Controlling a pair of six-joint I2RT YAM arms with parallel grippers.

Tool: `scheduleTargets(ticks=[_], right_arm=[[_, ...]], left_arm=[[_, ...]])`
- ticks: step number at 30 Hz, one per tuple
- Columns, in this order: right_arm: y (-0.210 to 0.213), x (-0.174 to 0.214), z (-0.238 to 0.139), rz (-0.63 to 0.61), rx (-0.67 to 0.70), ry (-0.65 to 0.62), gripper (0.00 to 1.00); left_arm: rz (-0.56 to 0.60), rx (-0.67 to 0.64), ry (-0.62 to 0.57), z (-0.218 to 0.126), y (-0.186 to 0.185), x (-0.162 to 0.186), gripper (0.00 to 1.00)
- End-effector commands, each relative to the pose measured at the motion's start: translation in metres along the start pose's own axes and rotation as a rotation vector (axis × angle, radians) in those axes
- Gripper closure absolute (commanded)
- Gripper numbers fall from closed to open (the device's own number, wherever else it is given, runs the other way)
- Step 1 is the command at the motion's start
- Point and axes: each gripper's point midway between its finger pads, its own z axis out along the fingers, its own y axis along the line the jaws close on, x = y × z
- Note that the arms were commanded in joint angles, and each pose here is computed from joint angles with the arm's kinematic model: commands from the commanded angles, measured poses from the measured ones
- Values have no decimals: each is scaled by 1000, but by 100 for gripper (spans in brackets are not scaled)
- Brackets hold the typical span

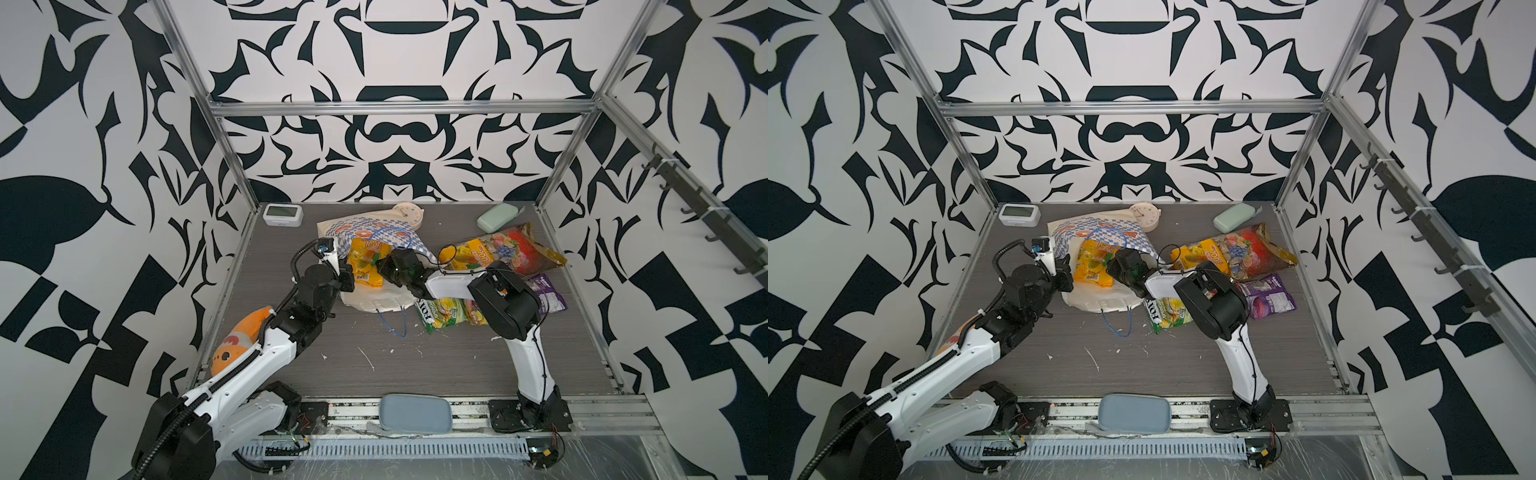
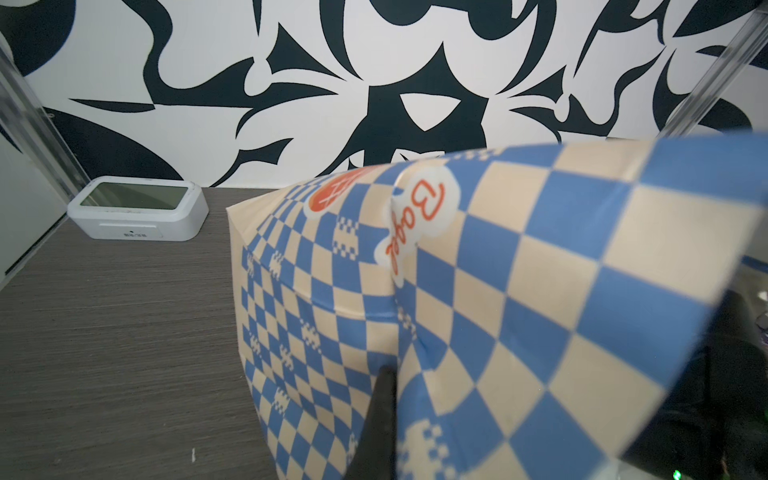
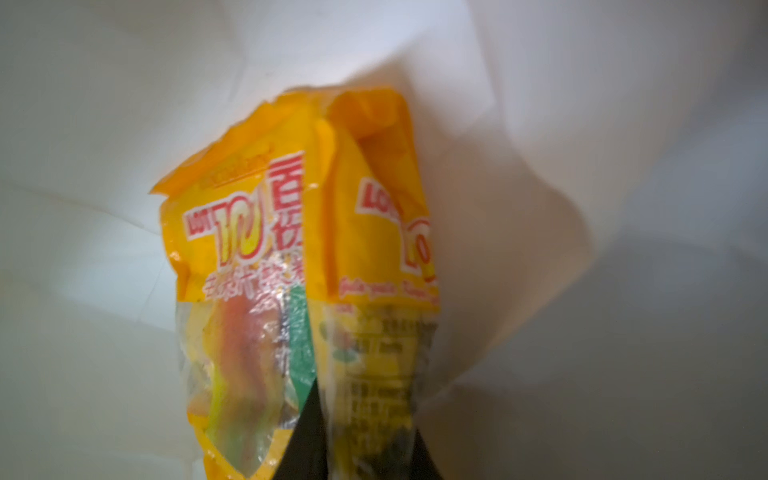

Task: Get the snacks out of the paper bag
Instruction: 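Lift the yellow packet up out of the bag with the right gripper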

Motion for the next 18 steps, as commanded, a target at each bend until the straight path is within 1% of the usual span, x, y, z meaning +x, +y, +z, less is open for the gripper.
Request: scheduleTargets(ticks=[1,5,7,12,16,18], right_arm=[[49,-16,-18,-20,-128,-17,91],[67,-17,-28,-19,-182,1,94],[76,-18,-33,-39,-201,3,100],[89,-21,-42,-48,-243,13,100],[116,-19,-55,-82,-322,48,100],[127,-22,-65,-94,-353,48,100]], left_arm=[[-9,-23,-5,-3,5,-2,100],[-5,-53,0,-2,9,-3,100],[-2,-72,5,-2,12,-2,100],[3,-92,1,-1,15,-5,100],[11,-152,12,2,23,-6,100],[23,-159,13,4,23,-8,100]])
